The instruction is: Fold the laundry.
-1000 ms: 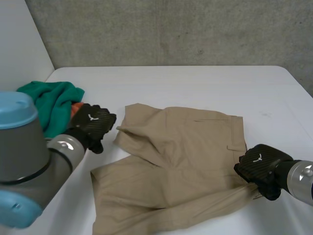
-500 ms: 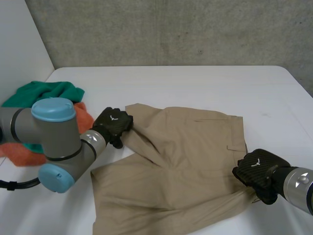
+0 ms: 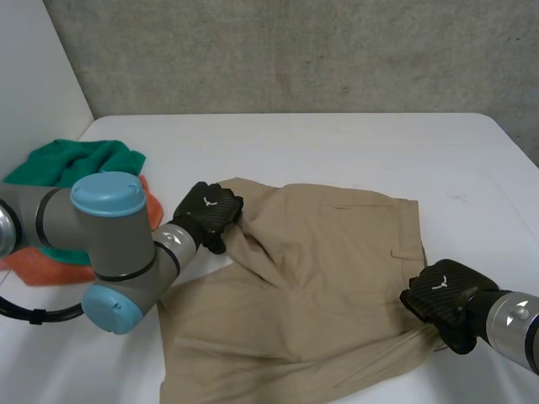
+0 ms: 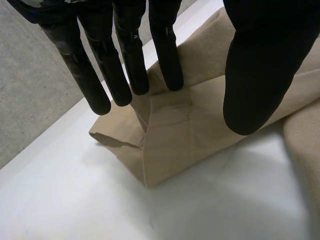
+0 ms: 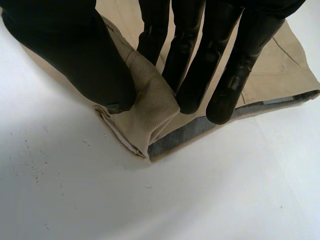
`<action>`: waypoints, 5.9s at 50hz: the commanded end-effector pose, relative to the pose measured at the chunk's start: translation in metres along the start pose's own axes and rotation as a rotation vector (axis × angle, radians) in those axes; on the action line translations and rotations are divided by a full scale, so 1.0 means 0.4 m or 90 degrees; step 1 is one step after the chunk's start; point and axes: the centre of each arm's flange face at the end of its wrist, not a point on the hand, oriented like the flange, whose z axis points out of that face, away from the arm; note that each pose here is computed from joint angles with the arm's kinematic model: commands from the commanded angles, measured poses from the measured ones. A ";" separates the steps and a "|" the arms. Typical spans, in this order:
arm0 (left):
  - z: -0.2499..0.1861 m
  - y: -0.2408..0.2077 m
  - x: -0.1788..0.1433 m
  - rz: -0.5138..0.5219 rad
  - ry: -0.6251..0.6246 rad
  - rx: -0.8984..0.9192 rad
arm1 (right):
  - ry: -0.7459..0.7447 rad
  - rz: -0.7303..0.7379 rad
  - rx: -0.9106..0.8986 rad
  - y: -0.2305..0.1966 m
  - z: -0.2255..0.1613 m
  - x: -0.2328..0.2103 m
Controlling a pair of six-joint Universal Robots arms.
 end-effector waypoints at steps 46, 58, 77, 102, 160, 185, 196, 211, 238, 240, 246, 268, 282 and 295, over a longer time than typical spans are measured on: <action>-0.061 0.017 -0.037 0.084 -0.124 -0.056 | 0.009 0.008 0.000 0.013 0.008 0.003; -0.126 0.003 -0.028 0.088 -0.137 -0.072 | 0.010 0.008 0.003 0.012 0.009 0.001; -0.135 0.009 -0.052 0.081 -0.167 -0.110 | 0.012 0.018 0.008 0.010 0.009 0.001; -0.463 -0.084 0.088 -0.102 0.007 -0.189 | 0.093 0.130 0.074 -0.013 0.038 0.055; 0.087 -0.159 -0.032 0.227 -0.262 0.122 | 0.339 0.053 0.203 -0.153 0.251 0.266; 0.231 -0.129 -0.007 0.211 -0.269 0.284 | 0.479 0.050 0.229 -0.222 0.435 0.373; 0.044 -0.190 -0.056 0.069 -0.251 0.229 | 0.303 0.162 0.228 -0.239 0.206 0.306; -0.114 -0.096 0.005 -0.100 -0.095 0.058 | 0.185 0.245 0.114 -0.045 0.262 0.221; -0.138 -0.115 -0.018 -0.104 -0.111 0.065 | 0.270 0.239 0.111 0.048 0.239 0.321; -0.143 -0.120 -0.019 -0.104 -0.112 0.068 | 0.278 0.211 0.110 0.052 0.223 0.331; -0.152 -0.125 -0.019 -0.105 -0.112 0.071 | 0.286 0.177 0.094 0.060 0.218 0.334; -0.174 -0.143 -0.069 -0.109 -0.150 0.085 | 0.264 0.039 0.314 -0.244 0.155 0.274; -0.213 -0.126 -0.156 -0.122 -0.215 0.075 | -0.054 -0.104 0.467 -0.454 0.267 -0.195; -0.172 -0.177 -0.173 -0.114 -0.217 0.124 | -0.029 0.036 0.416 -0.488 0.197 -0.166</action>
